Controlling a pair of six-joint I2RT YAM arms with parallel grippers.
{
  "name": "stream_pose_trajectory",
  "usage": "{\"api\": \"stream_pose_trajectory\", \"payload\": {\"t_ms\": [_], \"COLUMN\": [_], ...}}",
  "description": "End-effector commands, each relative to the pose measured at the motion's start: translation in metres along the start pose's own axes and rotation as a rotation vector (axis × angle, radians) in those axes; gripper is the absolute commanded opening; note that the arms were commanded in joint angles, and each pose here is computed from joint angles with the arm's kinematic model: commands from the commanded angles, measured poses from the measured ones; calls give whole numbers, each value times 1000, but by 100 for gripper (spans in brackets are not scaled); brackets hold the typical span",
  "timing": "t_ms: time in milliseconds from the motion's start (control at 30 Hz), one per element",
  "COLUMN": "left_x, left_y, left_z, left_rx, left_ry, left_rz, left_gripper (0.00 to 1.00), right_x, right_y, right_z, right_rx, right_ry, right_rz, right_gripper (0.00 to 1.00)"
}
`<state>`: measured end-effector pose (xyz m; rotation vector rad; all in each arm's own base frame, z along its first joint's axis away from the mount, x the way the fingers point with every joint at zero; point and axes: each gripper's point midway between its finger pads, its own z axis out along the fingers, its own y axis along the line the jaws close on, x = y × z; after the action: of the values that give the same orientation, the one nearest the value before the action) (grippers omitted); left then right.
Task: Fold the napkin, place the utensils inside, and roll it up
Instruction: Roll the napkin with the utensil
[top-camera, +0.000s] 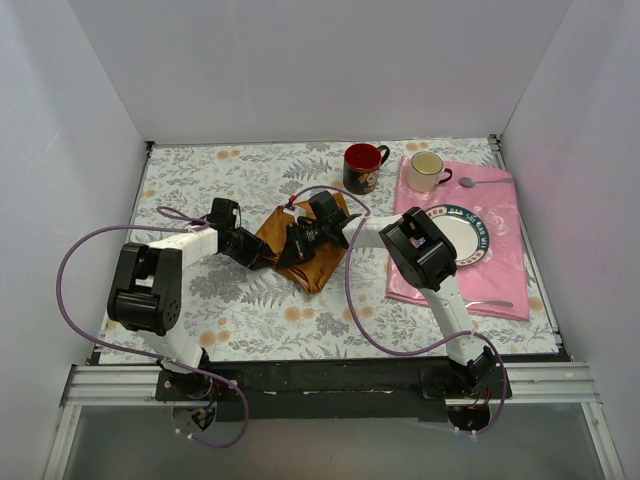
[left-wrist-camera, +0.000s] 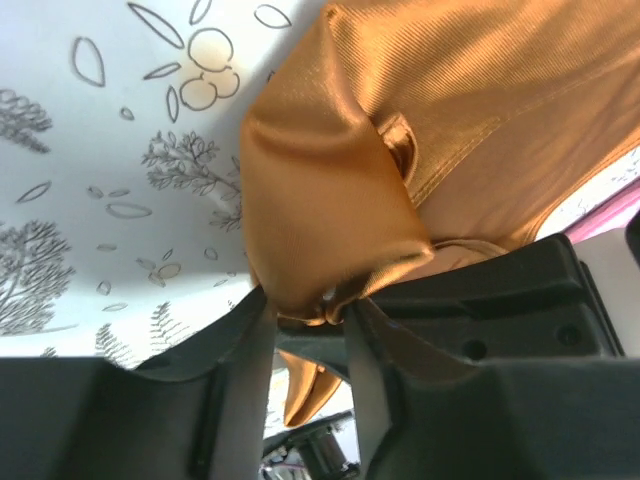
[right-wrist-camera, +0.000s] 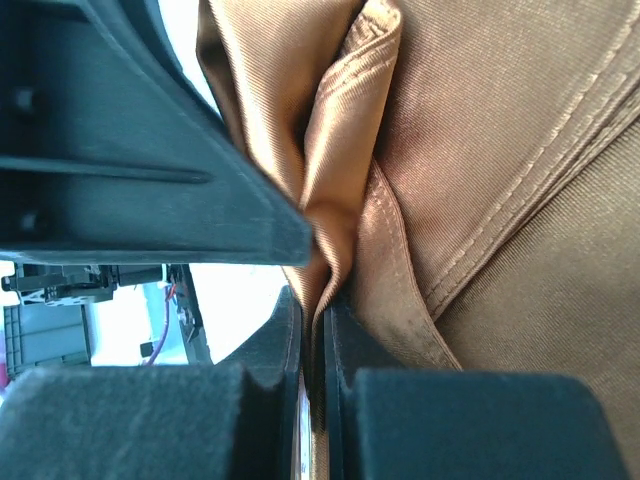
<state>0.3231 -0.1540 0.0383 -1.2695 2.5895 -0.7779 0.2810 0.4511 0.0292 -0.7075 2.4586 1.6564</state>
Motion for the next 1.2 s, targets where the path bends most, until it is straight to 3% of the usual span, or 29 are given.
{"api": "stream_pose_trajectory", "payload": {"t_ms": [0,200,367,700,1000,1167], "left_x": [-2,-5,-1,-1,5,6], "left_y": [0,1,9,7,9,9], "left_z": [3,1,2,-1,-4,-7], "left_rx": [-25,-63,-166,-238,-249,-237], "left_ry": [-2,-5,53,111,147,153], "left_rz": [12,36,37,81,78,76], "left_gripper": [28,1,0,0,0,0], "right_x": [9,6,11,-9,6,8], "right_y": [-33,-34,-34,-13,11,23], "right_z": [3,1,-6,-33,-33,-30], "right_rx": [140,162,204,326,421,507], "right_ry": [5,23,91,136,162,99], "right_rz": [39,-28,-86,-321,-549,-681], "right_gripper": [1,1,7,49,74,82]}}
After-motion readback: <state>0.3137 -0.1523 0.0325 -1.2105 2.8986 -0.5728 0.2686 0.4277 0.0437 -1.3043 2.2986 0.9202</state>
